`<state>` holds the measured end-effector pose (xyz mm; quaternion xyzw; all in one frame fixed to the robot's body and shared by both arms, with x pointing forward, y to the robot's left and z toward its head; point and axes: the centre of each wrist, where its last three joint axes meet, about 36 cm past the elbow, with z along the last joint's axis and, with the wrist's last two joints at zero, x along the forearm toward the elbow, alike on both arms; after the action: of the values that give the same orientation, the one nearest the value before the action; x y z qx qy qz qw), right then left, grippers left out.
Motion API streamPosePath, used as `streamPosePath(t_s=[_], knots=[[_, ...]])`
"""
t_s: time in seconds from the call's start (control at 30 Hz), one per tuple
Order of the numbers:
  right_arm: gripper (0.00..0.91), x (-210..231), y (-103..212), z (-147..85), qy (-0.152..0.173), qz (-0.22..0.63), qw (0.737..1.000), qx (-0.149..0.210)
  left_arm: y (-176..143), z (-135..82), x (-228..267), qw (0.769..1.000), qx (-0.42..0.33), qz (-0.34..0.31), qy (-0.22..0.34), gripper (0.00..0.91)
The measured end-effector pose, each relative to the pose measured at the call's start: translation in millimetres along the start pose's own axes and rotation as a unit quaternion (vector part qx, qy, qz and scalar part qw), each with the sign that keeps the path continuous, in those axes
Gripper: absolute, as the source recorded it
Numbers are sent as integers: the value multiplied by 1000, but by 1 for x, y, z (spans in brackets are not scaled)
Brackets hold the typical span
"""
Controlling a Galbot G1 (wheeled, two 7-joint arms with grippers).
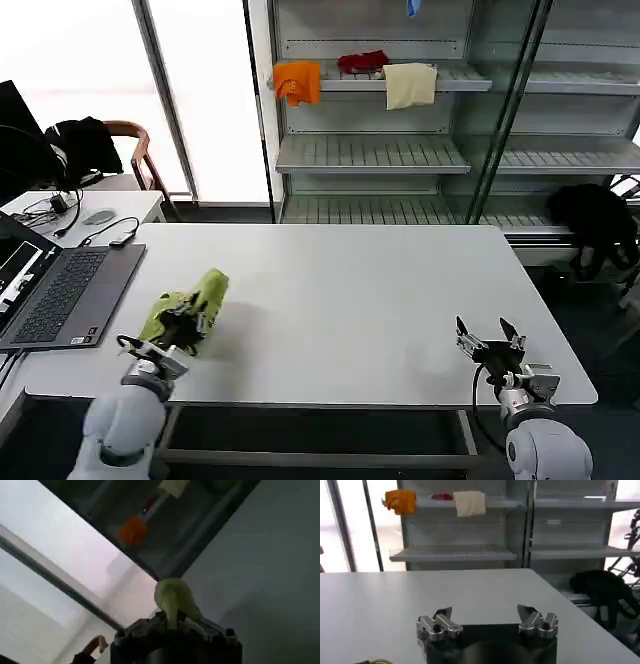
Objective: Fold and organize the clothes.
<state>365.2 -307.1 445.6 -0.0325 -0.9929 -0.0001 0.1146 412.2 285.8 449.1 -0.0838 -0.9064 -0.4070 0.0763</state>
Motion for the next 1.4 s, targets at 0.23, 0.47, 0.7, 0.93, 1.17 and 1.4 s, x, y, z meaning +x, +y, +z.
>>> streamPosePath(t_s=[0.23,0.47,0.7,0.93,1.17,1.4], knots=[[907,-1,3,-3,-4,0,1000,-1,-39,-36,-4,998,50,41,-24,292],[907,-1,7,-8,-7,-2,1000,0,-73,-69,-11,991,106,74,-31,363],[907,-2,15,-12,-8,-8,1000,2,-105,-98,-22,985,140,97,-40,453],[907,-4,25,-14,-7,-19,1000,0,-128,-131,-31,978,171,107,-58,907],[907,-8,42,-15,3,-66,997,-31,-121,-141,-31,971,201,103,-76,907],[907,-23,82,-13,20,-152,985,-81,-79,-119,-25,971,217,67,-72,907]])
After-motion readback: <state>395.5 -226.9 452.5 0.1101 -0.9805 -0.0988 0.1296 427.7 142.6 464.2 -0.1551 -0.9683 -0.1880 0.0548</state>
